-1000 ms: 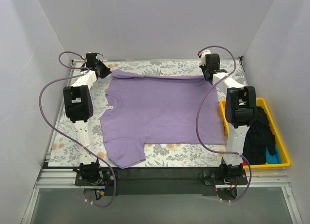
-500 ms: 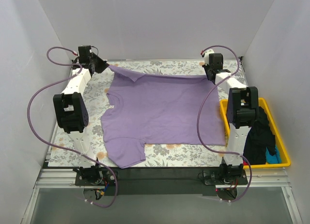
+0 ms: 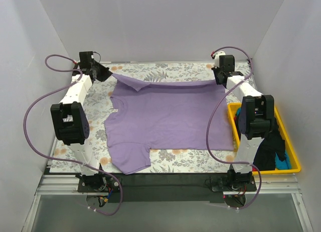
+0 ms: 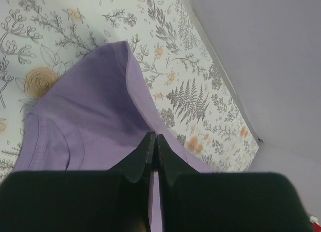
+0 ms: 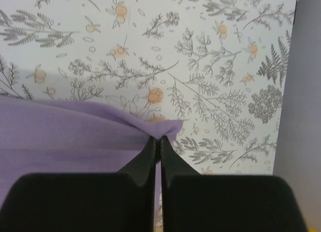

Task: Fold and stack the t-shirts
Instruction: Fold the tshirt

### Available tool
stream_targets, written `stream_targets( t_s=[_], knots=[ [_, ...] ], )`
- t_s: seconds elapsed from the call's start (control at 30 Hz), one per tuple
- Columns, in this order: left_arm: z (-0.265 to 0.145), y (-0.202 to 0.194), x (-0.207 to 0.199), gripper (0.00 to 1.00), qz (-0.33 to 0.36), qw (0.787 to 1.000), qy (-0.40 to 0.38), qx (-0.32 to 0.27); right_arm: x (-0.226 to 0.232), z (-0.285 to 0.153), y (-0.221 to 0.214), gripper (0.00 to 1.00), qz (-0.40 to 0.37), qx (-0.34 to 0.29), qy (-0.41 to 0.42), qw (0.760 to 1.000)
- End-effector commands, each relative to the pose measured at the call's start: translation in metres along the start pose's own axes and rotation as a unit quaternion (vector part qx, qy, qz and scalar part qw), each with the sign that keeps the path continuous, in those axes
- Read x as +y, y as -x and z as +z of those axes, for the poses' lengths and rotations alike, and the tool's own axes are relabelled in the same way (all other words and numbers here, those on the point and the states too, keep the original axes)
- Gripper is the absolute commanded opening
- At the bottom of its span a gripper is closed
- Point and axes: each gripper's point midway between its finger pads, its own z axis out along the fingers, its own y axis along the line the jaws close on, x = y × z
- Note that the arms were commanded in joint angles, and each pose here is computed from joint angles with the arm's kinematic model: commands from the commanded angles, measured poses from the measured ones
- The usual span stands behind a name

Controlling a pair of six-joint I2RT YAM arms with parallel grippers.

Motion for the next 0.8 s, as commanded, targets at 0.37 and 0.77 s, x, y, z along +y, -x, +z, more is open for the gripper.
stream_targets(
  t_s=[0.37,0.77],
  knots=[
    [-0.058,-0.019,-0.007,0.00,-0.066,0.997,-0.022,0.019,-0.008,-0.028,-0.039,0.01,0.031,0.073,-0.024,0.997],
    [-0.080,-0.040,0.020,0.00,-0.084,0.996,-0.004,0.022,-0.005,-0.026,-0.061,0.01,0.042,0.113,-0.031,0.992]
  ],
)
